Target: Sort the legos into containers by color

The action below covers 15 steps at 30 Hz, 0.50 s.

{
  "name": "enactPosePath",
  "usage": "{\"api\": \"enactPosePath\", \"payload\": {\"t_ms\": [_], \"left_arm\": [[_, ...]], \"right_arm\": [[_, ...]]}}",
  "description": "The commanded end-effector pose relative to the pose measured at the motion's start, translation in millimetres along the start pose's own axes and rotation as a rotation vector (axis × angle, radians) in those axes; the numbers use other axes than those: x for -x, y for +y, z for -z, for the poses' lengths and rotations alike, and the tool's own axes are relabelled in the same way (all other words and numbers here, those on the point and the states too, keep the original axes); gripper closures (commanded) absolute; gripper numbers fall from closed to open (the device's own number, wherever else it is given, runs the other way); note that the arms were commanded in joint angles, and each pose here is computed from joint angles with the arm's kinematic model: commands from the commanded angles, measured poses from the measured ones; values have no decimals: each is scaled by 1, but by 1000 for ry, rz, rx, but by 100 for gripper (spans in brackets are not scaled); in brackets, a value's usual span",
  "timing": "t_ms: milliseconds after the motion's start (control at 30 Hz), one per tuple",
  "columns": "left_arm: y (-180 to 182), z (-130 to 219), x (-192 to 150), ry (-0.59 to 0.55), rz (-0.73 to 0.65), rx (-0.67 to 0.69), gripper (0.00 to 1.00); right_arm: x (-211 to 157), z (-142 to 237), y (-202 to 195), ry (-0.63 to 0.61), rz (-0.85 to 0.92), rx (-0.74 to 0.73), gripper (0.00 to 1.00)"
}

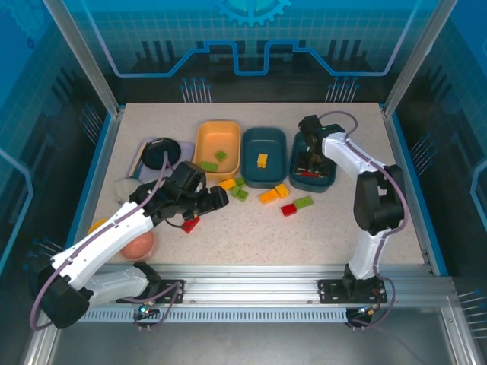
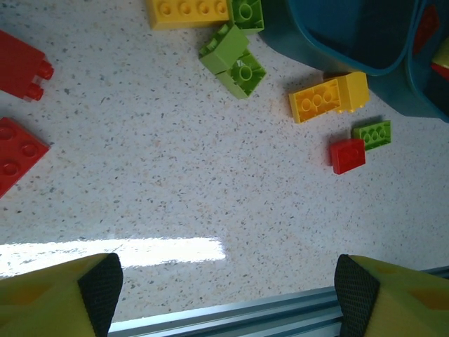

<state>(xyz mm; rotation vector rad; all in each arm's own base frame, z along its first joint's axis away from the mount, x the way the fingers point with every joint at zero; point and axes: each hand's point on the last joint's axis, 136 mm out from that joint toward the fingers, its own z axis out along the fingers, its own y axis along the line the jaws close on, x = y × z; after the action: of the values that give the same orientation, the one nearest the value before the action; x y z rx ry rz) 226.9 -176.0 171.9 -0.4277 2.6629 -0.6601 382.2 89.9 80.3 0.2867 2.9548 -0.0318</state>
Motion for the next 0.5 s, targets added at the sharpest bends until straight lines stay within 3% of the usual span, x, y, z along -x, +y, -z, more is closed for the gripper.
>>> {"api": "enactPosePath", "payload": {"t_ms": [0, 167, 333, 467], "left_arm": [[19, 1, -8, -10, 33, 46, 17], [37, 1, -15, -12, 70, 88, 17], [45, 0, -19, -10, 93, 110, 16], [44, -2, -17, -17, 115, 105, 14]], "right_arm": [[-4, -11, -7, 84, -7, -5, 54], [-7, -31, -10, 144, -47, -11, 48], [-3, -36, -8, 139, -45, -2, 27], [6, -21, -1, 94, -16, 20, 22]]}}
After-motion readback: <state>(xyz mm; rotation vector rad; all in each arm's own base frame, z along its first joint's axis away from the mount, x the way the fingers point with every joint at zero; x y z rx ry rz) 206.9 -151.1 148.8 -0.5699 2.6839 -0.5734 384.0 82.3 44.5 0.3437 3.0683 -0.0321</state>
